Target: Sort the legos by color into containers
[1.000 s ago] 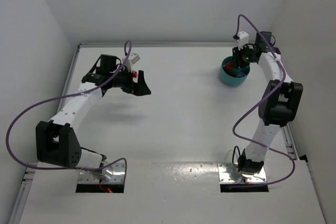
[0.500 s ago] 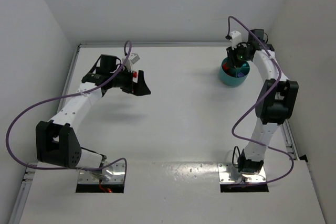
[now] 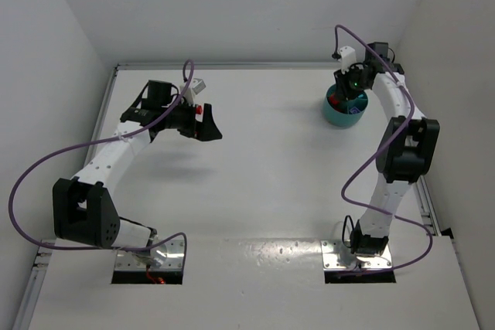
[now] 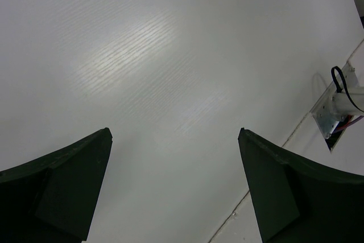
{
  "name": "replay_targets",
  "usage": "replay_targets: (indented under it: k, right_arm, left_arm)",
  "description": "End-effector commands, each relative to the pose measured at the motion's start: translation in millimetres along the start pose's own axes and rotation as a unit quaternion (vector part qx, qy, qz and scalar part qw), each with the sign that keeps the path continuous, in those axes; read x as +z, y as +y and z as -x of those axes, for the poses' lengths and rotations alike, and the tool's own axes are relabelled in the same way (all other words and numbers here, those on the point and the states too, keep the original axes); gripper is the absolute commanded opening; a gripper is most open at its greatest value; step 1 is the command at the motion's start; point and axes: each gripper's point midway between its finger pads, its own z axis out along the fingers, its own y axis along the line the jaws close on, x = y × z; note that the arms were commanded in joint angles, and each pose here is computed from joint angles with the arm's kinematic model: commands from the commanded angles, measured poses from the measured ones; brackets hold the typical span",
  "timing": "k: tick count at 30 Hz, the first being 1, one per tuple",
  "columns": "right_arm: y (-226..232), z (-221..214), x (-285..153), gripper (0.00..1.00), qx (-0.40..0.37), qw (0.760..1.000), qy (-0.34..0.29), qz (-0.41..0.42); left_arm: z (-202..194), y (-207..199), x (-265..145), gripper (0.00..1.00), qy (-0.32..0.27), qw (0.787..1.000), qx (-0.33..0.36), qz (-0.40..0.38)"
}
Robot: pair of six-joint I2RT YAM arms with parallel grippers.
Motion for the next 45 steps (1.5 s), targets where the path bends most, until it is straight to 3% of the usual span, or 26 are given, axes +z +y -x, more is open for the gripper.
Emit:
replay_targets:
  k: [1, 19, 35, 39, 40, 45]
  right_arm:
    - [-11, 6, -2, 0.0, -0.01, 1.0, 0.016, -0.023]
    - [-3, 19, 14, 0.0, -0.026, 0.999, 0.042, -0.02]
    - [2, -2, 22, 0.0, -0.015, 0.996, 0.089, -0.011]
    - [-1, -1, 28, 0.28, -0.004, 0.996, 0.093, -0.009]
    - [-2, 3, 27, 0.45, -0.006, 0.996, 0.089, -0.012]
    - [3, 23, 25, 0.51, -0.001, 0.999, 0.052, -0.009]
  left_arm:
    - [6, 1, -1, 1.0, -0.012, 1.0, 0.0, -0.002]
    - [2, 1, 0, 1.0, -0.009, 1.0, -0.003, -0.007]
    - [3, 0, 2, 1.0, -0.008, 1.0, -0.007, -0.011]
    - [3, 0, 2, 1.0, -0.008, 1.0, -0.007, -0.011]
    - [3, 0, 2, 1.0, -0.008, 1.0, -0.007, -0.011]
    - [1, 1, 1, 1.0, -0.009, 1.0, -0.007, -0.007]
